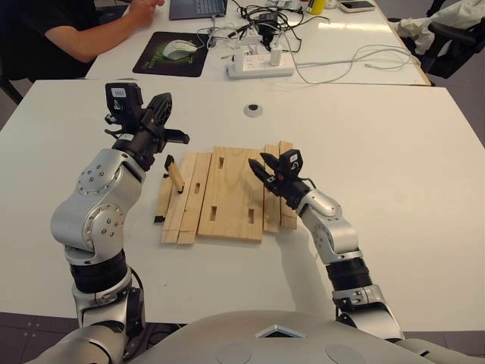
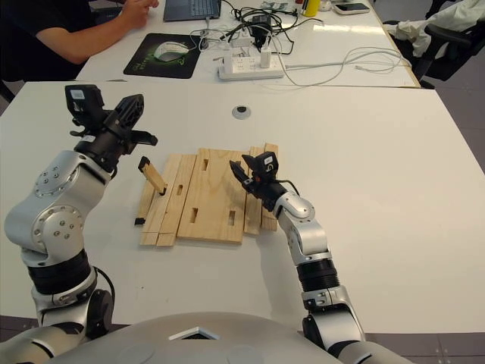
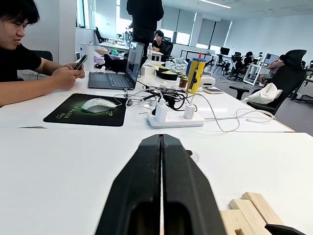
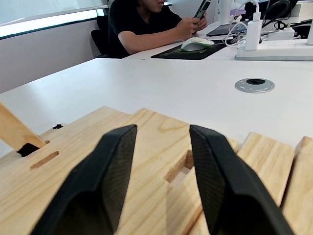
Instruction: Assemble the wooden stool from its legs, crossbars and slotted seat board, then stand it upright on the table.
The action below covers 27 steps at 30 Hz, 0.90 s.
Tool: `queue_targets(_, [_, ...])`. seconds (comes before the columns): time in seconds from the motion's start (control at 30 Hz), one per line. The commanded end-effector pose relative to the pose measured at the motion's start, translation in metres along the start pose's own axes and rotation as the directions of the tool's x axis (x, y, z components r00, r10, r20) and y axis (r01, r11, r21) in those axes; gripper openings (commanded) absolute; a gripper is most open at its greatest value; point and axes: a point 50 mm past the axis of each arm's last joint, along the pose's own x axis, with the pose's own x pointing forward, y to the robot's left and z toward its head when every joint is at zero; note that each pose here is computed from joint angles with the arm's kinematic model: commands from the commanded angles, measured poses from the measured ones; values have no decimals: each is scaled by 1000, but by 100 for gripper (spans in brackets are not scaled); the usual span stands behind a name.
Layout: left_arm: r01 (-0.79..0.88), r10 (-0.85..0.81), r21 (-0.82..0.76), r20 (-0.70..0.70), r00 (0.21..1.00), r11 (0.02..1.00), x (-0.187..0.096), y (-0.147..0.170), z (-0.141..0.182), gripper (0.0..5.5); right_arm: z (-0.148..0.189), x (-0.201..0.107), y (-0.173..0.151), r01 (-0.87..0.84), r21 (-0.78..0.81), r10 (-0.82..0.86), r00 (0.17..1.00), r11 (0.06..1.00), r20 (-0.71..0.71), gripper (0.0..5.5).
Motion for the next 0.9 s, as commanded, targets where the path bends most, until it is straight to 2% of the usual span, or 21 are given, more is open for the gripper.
queue_targets(0.03, [32, -32, 2, 27, 999, 999, 3, -7, 7, 3, 1, 2, 1, -8, -5, 8, 1000, 1000, -2, 199])
queue_targets(0.23, [72, -75, 32, 111, 991, 997, 6, -22, 30, 3, 0, 1, 2, -8, -4, 8, 1000, 1000, -4, 199])
queue_targets(0.43, [52, -55, 33, 81, 995, 998, 3, -19, 22, 3, 1, 0, 2, -19, -5, 19, 1000, 1000, -12, 199])
queue_targets(0.5, [55, -55, -4, -44, 998, 998, 4, -15, -4, 3, 1, -1, 2, -17, -5, 17, 1000, 1000, -12, 199])
queue_targets(0.57, [51, -57, -30, -261, 964, 998, 2, -6, -56, 3, 1, -1, 3, -16, -2, 16, 1000, 1000, -10, 199])
queue_targets(0.63, [59, -69, -41, -328, 942, 997, -2, -4, -79, 3, 2, 0, 3, -26, -4, 26, 1000, 1000, -15, 199])
queue_targets(0.73, [83, -86, -24, -259, 962, 996, 3, -9, -66, 3, 4, 0, 1, -26, -9, 26, 1000, 1000, -12, 199])
queue_targets(0.9, [91, -89, 31, -64, 994, 995, 15, -15, -17, 3, 2, 0, 0, -16, -4, 16, 1000, 1000, -13, 199])
